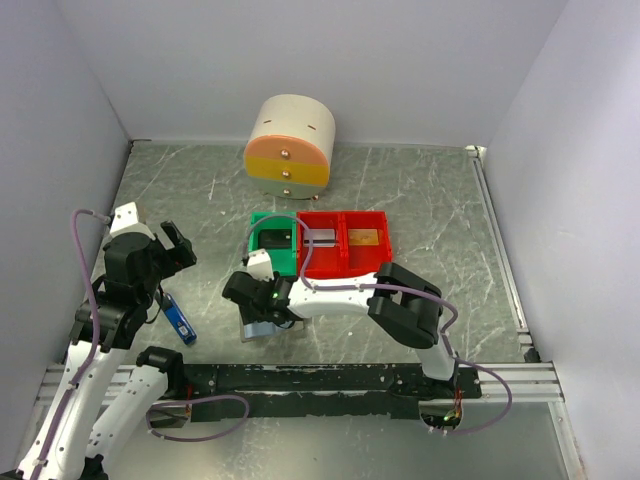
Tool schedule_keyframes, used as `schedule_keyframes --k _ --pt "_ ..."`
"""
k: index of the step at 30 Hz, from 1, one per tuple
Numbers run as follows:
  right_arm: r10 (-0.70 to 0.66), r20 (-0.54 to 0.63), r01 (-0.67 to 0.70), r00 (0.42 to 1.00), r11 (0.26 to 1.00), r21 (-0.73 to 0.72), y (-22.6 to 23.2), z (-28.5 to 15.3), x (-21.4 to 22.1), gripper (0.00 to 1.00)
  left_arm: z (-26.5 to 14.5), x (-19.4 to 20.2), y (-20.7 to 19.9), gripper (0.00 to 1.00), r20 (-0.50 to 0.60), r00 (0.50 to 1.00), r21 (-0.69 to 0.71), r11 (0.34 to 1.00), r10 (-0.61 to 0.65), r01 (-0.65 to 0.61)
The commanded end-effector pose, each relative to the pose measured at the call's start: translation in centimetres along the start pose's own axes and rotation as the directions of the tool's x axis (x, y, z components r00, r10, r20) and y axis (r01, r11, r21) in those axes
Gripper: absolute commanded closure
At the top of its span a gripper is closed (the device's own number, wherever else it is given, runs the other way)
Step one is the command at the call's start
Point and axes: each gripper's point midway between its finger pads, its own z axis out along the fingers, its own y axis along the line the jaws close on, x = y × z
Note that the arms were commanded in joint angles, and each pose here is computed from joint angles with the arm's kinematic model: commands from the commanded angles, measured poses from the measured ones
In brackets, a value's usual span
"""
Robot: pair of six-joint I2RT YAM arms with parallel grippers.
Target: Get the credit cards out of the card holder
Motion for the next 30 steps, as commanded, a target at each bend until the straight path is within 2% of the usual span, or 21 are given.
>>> schedule_keyframes --k 1,7,17,23,30 --pt "-0.024 -0.065 0.03 0.998 0.995 0.097 -2.5 0.7 2.5 0.39 0.1 -0.3 -0.2 0.0 0.012 1.0 0.015 1.0 0.005 -0.005" --pt "-0.029 -0.067 0.036 0.997 0.992 0.118 -2.5 1.0 2.5 0.35 0.1 -0.4 -0.1 0.0 0.014 1.0 0.01 1.0 0.003 -0.003" --pt "-0.074 -0.086 0.092 0.993 0.972 0.217 -4.4 1.7 3.5 0.38 0.2 -0.3 -0.1 0.0 0.009 1.0 0.01 1.0 0.005 -0.005" --pt "-0.062 -0.081 0.076 0.995 0.98 0.184 -4.0 1.6 3.7 0.56 0.2 -0.4 -0.1 0.0 0.01 1.0 0.009 1.0 0.004 -0.004" --pt "-0.017 -0.057 0.024 0.998 0.992 0.122 -3.6 1.3 3.1 0.71 0.2 -0.4 -0.1 0.0 0.01 1.0 0.011 1.0 0.005 -0.005"
